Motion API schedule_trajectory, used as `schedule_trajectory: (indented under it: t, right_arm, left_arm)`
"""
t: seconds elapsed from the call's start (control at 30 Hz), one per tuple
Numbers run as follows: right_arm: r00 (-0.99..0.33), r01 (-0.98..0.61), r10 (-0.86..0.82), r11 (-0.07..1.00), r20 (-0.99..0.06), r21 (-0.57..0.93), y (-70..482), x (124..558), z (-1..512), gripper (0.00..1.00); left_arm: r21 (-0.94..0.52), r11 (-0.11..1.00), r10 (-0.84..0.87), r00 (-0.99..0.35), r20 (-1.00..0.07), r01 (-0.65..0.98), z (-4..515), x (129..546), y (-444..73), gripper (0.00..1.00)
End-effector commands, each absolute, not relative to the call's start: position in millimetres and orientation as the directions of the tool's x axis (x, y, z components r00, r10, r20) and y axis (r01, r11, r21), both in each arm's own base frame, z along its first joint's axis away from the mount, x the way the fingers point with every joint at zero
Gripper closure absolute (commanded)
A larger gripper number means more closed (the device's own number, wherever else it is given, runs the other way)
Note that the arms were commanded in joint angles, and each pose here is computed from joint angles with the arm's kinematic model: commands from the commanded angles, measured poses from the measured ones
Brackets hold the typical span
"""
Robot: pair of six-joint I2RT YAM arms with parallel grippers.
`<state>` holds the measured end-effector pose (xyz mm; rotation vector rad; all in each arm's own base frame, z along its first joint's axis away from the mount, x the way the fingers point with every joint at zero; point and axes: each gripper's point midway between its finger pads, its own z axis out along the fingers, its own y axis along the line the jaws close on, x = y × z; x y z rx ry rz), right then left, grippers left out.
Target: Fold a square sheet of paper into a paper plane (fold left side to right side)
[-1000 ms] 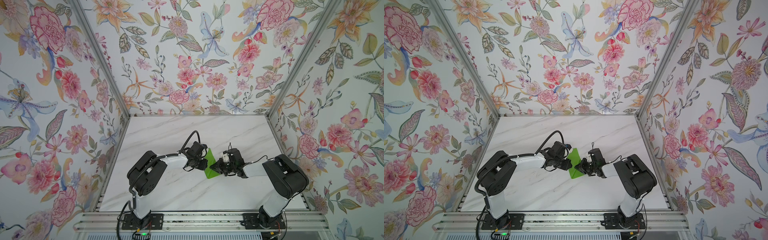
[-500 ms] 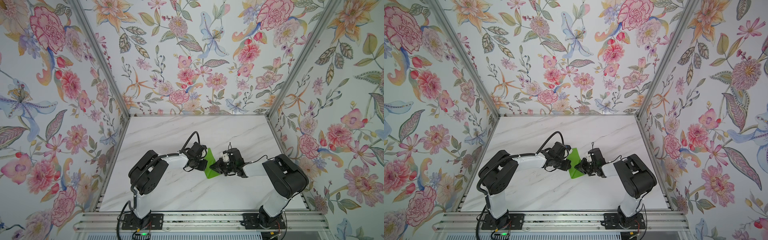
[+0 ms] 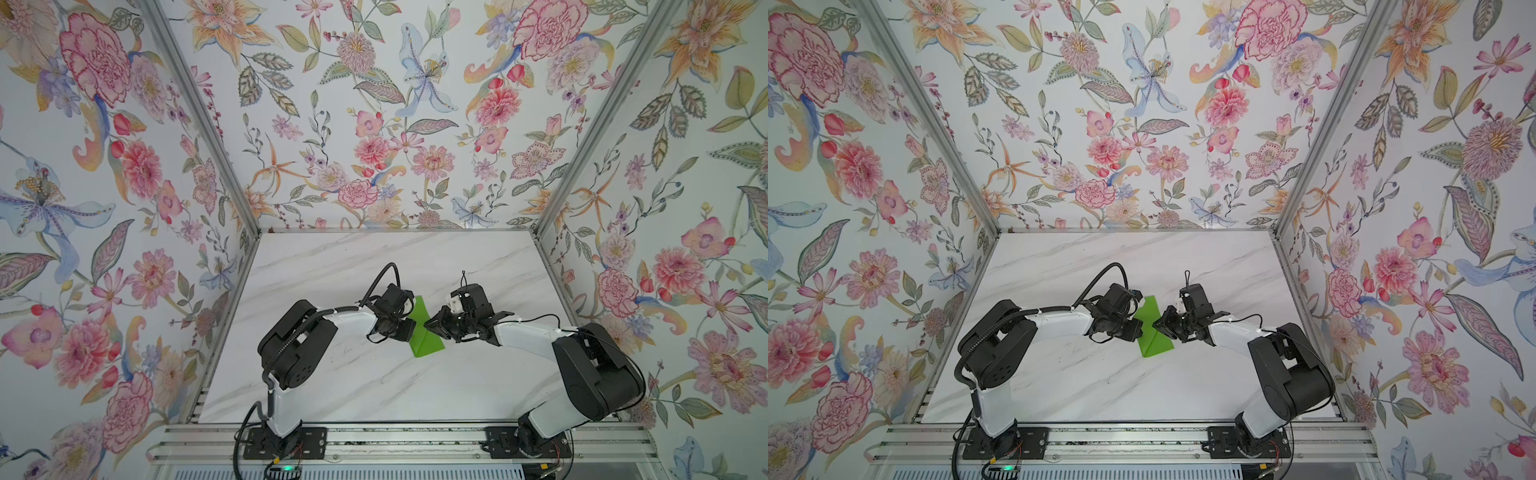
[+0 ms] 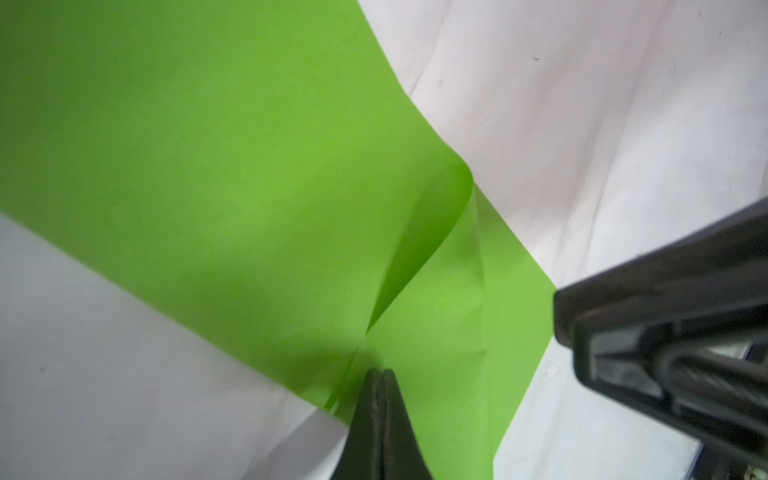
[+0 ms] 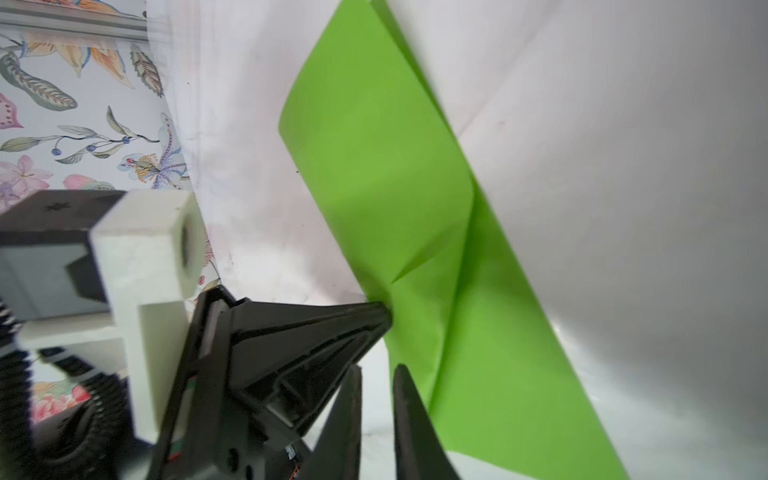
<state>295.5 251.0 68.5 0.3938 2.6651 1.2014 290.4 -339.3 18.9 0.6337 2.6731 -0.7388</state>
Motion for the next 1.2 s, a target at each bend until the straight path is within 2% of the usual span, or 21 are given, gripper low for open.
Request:
schedule_trajectory:
  t: [0.0,0.43,0.63,1.0,1.17]
  right_arm:
    - [-0.967,0.147,0.254,0.643,-0.029,0.752,268.1,290.9,63.4,0.89]
    - [-0.971,0.208,0.23,0.686,0.063,0.697,274.1,286.8,15.9,0.94]
    - [-0.964,0.249,0.253,0.739,0.084,0.626,250.4,270.6,-6.1,0.94]
    - [-0.957,0.283,0.261,0.765,0.122,0.578,222.9,240.4,-17.6,0.94]
    - [-0.965,0.263,0.205,0.765,0.164,0.588,221.7,214.7,-18.3,0.93]
  left_arm:
    - [-0.37,0.817,0.367,-0.894,-0.257,0.442,-18.3,271.7,-318.3,1.0]
    - [-0.352,0.831,0.375,-0.902,-0.215,0.43,-31.3,266.4,-310.4,1.0]
    - [-0.344,0.835,0.386,-0.903,-0.189,0.429,-39.2,262.3,-305.1,1.0]
    - [-0.354,0.826,0.413,-0.898,-0.153,0.44,-48.1,252.9,-302.7,1.0]
    - [-0.368,0.807,0.436,-0.886,-0.156,0.462,-47.5,251.6,-306.0,1.0]
